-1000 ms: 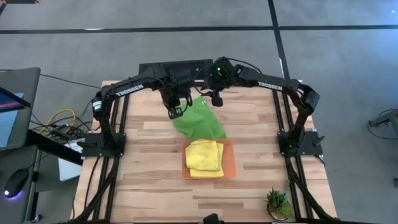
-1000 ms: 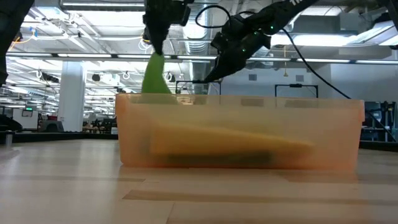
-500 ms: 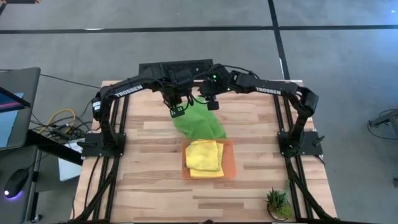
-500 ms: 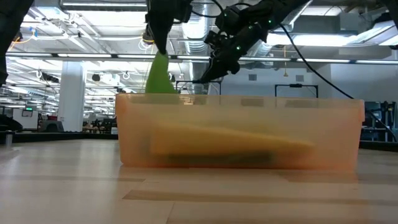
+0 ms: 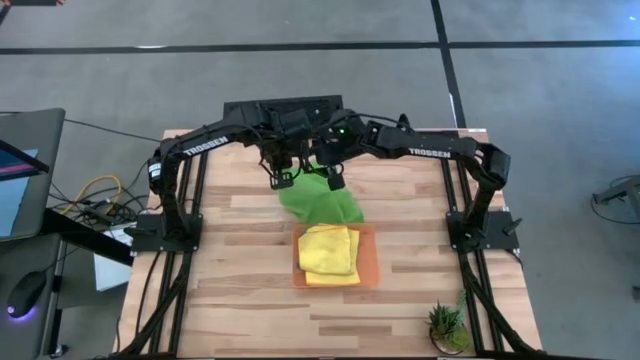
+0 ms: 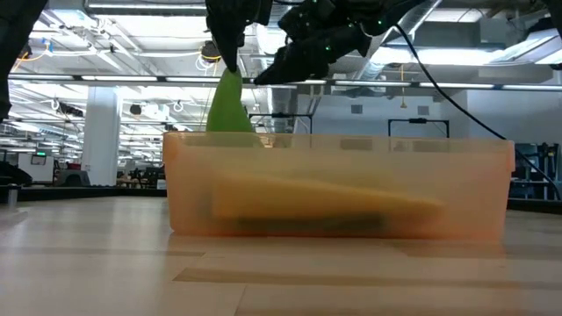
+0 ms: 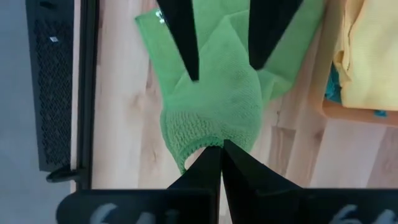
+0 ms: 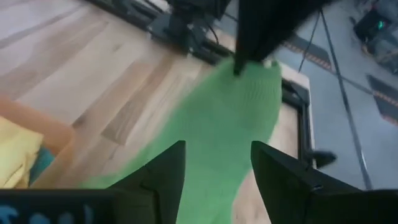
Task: Fold microfiber towels
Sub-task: Fold the green towel
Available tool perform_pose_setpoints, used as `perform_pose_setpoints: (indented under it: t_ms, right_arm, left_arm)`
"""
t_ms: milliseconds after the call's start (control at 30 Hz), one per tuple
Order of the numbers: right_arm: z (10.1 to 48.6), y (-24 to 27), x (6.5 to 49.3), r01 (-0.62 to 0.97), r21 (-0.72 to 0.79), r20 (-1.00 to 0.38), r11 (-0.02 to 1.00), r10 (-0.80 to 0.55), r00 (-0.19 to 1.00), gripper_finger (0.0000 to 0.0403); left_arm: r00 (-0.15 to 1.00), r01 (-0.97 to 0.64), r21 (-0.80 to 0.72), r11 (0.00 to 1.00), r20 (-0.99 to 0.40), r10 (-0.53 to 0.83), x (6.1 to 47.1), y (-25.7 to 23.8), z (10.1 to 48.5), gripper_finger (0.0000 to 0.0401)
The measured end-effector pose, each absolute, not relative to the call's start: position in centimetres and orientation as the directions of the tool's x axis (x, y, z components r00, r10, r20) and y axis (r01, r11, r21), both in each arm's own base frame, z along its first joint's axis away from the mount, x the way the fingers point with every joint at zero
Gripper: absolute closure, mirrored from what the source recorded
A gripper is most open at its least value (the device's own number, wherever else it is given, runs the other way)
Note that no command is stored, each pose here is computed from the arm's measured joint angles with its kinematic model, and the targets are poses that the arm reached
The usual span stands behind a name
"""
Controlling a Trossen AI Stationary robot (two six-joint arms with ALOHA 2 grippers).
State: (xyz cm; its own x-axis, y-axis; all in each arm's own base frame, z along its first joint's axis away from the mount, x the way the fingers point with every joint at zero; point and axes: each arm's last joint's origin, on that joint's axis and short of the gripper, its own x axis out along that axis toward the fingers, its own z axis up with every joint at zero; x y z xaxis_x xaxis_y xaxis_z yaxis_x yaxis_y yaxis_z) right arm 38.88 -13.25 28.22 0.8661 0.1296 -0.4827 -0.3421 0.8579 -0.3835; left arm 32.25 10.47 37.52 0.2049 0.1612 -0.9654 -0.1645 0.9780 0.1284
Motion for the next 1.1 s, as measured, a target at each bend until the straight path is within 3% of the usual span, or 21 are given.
perform_pose_setpoints:
  t_ms: [667, 1100]
  right_arm:
    - [28.1, -13.3, 39.7, -0.331, -0.437, -0.430, 0.836, 0.129, 0.893, 0.0212]
    - [28.2, -13.2, 39.7, -0.339, -0.442, -0.428, 0.830, 0.137, 0.893, 0.0223]
  left_arm:
    - [0.304, -0.067, 0.156, 0.985, -0.937, 0.170, 33.7, 8.6, 37.9, 0.0401]
    - [0.499, -0.088, 0.200, 0.976, -0.839, 0.217, 32.7, 8.1, 43.6, 0.0401]
